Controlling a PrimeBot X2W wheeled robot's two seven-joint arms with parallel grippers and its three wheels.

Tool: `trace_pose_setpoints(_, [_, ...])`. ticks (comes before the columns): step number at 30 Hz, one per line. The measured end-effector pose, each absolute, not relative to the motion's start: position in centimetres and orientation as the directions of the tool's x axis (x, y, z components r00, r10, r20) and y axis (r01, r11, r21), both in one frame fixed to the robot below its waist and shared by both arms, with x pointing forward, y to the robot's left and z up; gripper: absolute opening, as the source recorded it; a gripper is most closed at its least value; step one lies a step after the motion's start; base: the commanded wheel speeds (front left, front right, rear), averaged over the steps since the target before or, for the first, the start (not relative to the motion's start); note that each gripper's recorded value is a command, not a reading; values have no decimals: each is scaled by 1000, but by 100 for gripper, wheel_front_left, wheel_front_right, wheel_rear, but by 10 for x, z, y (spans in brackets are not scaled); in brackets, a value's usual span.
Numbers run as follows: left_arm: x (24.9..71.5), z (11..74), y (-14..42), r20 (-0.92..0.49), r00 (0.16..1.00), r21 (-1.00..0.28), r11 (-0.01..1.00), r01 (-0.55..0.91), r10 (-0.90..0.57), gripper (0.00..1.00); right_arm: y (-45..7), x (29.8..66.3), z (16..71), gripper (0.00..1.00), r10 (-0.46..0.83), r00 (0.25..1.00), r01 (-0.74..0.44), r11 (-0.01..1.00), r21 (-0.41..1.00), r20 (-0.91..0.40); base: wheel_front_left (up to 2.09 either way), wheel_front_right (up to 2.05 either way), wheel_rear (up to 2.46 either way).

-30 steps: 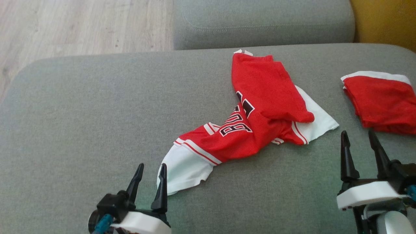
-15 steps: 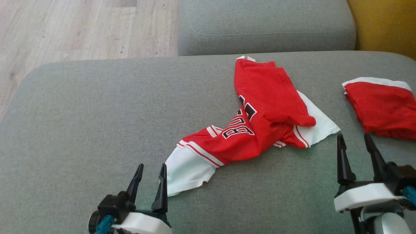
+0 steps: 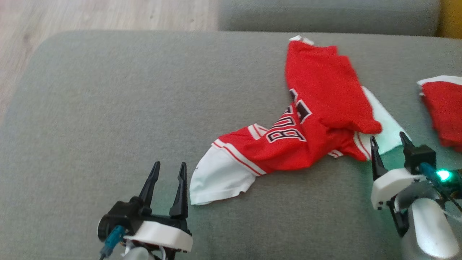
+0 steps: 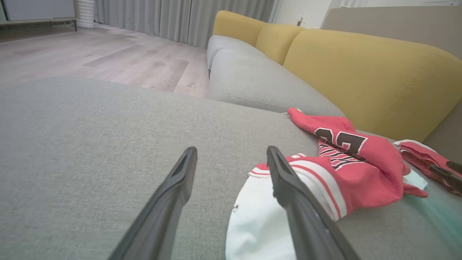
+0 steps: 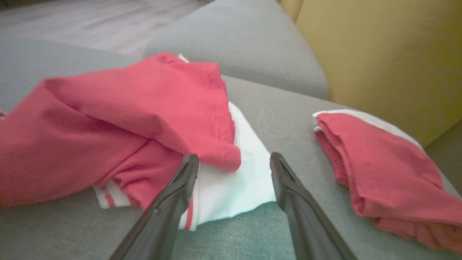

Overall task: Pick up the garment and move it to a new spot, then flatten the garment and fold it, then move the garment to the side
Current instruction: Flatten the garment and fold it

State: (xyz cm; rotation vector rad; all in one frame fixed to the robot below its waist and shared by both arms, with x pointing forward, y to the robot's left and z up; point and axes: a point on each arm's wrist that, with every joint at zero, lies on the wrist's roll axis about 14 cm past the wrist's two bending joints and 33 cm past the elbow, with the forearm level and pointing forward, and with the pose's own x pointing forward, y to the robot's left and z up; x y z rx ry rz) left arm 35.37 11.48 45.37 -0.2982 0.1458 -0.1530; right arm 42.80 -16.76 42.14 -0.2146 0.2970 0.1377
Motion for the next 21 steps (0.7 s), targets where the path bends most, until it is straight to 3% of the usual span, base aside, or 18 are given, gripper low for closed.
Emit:
trace_pose_setpoints(6, [354,444,132,-154,981,-291,954,69,-118,100,-157,450,391,100,142,911,-245,942,-229,-387,0,0,0])
trace_pose_setpoints(7, [353,442,134,-161,981,-290,955,59,-110,100,-154,454,388,94,148,908,-253,940,-230,-393,0,0,0])
trace_pose_setpoints(8, [353,440,136,-166,981,-289,956,53,-105,100,-152,458,387,57,155,906,-259,939,-228,-393,0,0,0])
trace_pose_setpoints(9, [352,439,137,-169,980,-288,956,48,-101,100,-149,461,387,32,161,906,-264,938,-226,-390,0,0,0])
trace_pose_setpoints(10, [352,439,138,-171,980,-288,957,45,-98,100,-147,464,387,12,166,906,-268,937,-225,-389,0,0,0])
trace_pose_setpoints(11, [352,439,138,-172,981,-286,957,42,-94,100,-146,466,388,0,168,908,-269,936,-226,-383,0,0,0])
trace_pose_setpoints(21, [357,444,125,-151,980,-289,954,83,-132,100,-166,472,428,0,136,961,-207,930,-303,-241,0,0,0])
